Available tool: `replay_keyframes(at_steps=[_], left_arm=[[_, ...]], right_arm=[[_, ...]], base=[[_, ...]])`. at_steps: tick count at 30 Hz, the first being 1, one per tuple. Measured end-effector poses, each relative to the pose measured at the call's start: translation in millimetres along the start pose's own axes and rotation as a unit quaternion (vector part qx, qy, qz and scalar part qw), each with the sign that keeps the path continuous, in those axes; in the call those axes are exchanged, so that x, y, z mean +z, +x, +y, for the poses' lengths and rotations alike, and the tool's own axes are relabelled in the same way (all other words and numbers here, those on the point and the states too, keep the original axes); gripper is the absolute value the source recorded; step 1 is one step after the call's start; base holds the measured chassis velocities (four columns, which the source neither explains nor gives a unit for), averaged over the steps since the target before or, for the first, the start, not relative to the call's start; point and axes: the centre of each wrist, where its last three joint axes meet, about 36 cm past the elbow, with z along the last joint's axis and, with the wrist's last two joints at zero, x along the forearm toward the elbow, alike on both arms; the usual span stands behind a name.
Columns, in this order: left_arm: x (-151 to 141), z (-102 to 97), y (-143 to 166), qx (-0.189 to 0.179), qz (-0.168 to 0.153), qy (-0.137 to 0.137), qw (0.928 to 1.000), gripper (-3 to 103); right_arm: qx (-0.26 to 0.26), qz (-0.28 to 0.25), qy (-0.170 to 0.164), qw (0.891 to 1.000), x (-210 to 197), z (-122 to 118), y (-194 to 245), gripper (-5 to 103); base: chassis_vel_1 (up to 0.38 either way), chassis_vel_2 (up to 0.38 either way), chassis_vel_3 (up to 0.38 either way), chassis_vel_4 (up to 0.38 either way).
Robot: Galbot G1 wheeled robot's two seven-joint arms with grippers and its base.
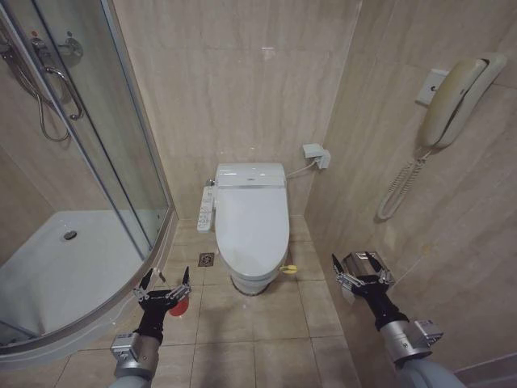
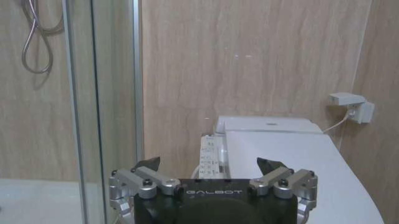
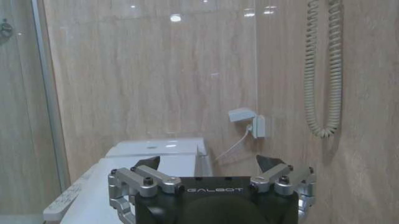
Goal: Open the toilet lid, clean the toilet bowl with a toilet brush, close the toilet lid, and flush.
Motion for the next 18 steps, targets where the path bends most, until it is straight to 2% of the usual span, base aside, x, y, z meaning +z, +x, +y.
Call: replay_keyframes(at_steps=[18], left_arm=[[-0.1, 0.0, -0.2, 0.000, 0.000, 0.000, 1.0000, 100]], right_arm=[[0.000, 0.000, 0.000, 1.000, 0.0, 0.0, 0.0, 100]], base=[[0.000, 0.000, 0.000, 0.000]])
